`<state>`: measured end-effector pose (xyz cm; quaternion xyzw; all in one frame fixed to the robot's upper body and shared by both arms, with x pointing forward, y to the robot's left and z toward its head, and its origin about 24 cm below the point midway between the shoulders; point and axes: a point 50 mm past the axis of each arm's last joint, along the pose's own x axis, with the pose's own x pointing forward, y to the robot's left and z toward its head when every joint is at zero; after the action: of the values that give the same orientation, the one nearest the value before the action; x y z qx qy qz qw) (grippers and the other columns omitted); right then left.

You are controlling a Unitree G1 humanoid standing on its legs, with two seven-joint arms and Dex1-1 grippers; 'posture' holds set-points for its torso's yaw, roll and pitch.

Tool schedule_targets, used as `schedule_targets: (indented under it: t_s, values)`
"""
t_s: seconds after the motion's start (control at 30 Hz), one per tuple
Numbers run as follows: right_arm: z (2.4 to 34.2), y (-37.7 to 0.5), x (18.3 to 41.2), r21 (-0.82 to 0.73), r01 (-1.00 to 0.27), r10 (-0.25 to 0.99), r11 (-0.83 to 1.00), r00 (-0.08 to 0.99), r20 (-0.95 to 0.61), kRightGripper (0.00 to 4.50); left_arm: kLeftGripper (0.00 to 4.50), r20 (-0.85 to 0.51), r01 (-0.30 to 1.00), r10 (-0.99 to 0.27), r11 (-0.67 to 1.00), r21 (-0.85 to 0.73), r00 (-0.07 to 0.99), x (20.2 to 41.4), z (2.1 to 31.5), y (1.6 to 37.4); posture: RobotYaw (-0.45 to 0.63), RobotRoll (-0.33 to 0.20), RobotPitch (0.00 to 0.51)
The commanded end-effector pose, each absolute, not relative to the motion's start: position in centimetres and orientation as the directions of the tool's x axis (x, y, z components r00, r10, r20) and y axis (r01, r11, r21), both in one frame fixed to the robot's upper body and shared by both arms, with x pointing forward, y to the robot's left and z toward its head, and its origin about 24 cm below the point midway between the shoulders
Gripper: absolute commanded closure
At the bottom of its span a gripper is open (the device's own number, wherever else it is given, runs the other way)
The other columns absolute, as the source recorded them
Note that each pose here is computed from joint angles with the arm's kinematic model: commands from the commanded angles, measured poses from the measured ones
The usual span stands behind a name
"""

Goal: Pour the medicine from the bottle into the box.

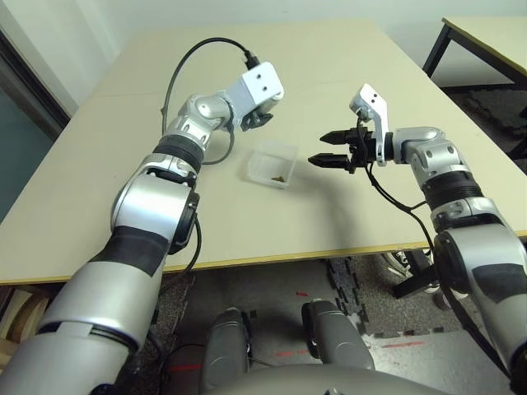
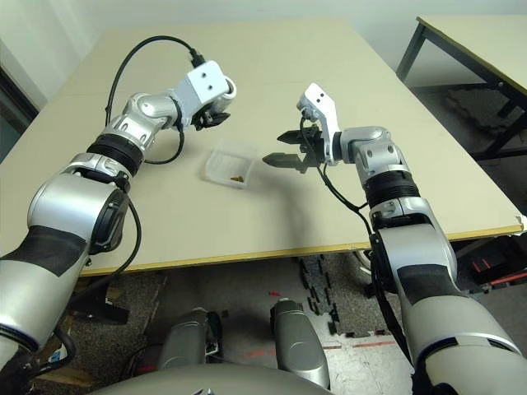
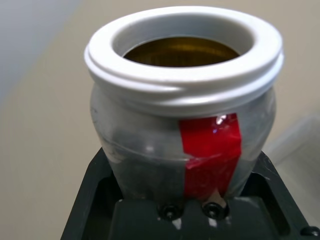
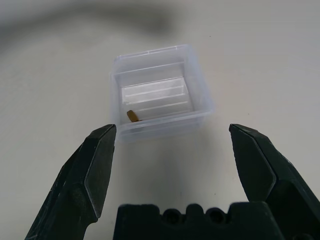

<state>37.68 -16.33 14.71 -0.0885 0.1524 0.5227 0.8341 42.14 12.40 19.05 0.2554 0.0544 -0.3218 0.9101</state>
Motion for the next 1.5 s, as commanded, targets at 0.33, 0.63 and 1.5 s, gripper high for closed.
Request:
schedule_targets:
  t_s: [0.33,0.63,1.5]
  values:
    - [14.4,-16.2,37.8,-0.022,-0.905,0.837,0.424,0.401,-0.371,0.0,1.73,-0.163,0.462,-0.435,0.859,0.22,0.886,42.1,17.8,15.8,-0.2,0.0,0.033]
    - [14.1,-16.1,37.9,-0.035,-0.906,0.833,0.422,0.402,-0.381,0.0,1.73,-0.124,0.238,-0.224,0.965,0.113,0.967,40.7,13.5,19.3,-0.2,0.0,0.033]
    - [14.1,-15.7,38.0,-0.039,-0.914,0.838,0.404,0.387,-0.385,0.0,1.73,-0.165,0.099,-0.088,0.993,0.059,0.982,37.7,7.4,23.1,-0.19,0.0,0.058]
